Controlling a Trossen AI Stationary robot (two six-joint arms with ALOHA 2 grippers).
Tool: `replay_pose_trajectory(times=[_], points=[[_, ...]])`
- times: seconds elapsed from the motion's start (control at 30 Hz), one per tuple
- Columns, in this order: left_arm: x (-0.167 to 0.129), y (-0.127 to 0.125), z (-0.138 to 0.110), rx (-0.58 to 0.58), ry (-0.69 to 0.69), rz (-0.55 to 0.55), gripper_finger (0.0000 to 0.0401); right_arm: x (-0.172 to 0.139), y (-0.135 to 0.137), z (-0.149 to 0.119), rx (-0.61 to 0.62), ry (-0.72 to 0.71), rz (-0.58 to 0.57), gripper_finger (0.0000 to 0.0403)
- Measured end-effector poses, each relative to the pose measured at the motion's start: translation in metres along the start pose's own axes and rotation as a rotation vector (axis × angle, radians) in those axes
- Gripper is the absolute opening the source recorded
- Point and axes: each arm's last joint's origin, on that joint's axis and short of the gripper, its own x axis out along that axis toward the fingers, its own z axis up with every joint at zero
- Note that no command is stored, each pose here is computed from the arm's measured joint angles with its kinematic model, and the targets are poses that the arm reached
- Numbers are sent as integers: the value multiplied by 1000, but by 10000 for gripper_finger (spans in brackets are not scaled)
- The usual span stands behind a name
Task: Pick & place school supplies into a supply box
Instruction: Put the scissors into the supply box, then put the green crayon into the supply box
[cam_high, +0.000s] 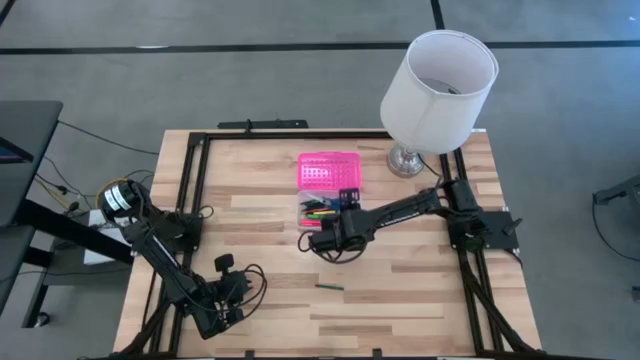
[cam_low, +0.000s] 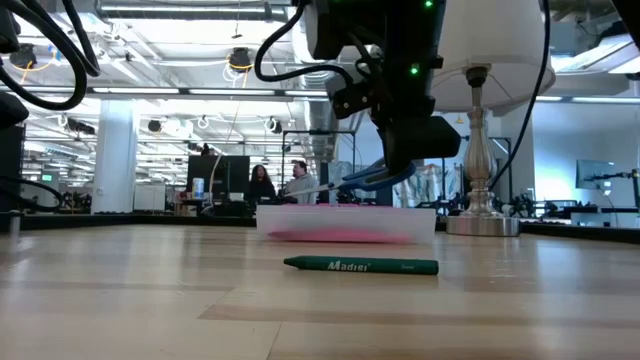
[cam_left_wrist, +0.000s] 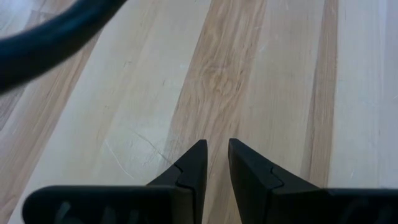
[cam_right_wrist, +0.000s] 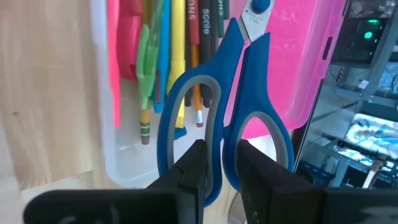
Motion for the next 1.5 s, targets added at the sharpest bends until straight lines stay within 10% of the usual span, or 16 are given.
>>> replay_pose_trajectory(times=[1.1, 1.5], points=[[0, 0, 0, 0, -7, 3, 61, 18, -21, 2, 96, 37, 128, 163], [0, 0, 0, 9, -9, 3, 61, -60, 29, 0, 198, -257, 314, 146]])
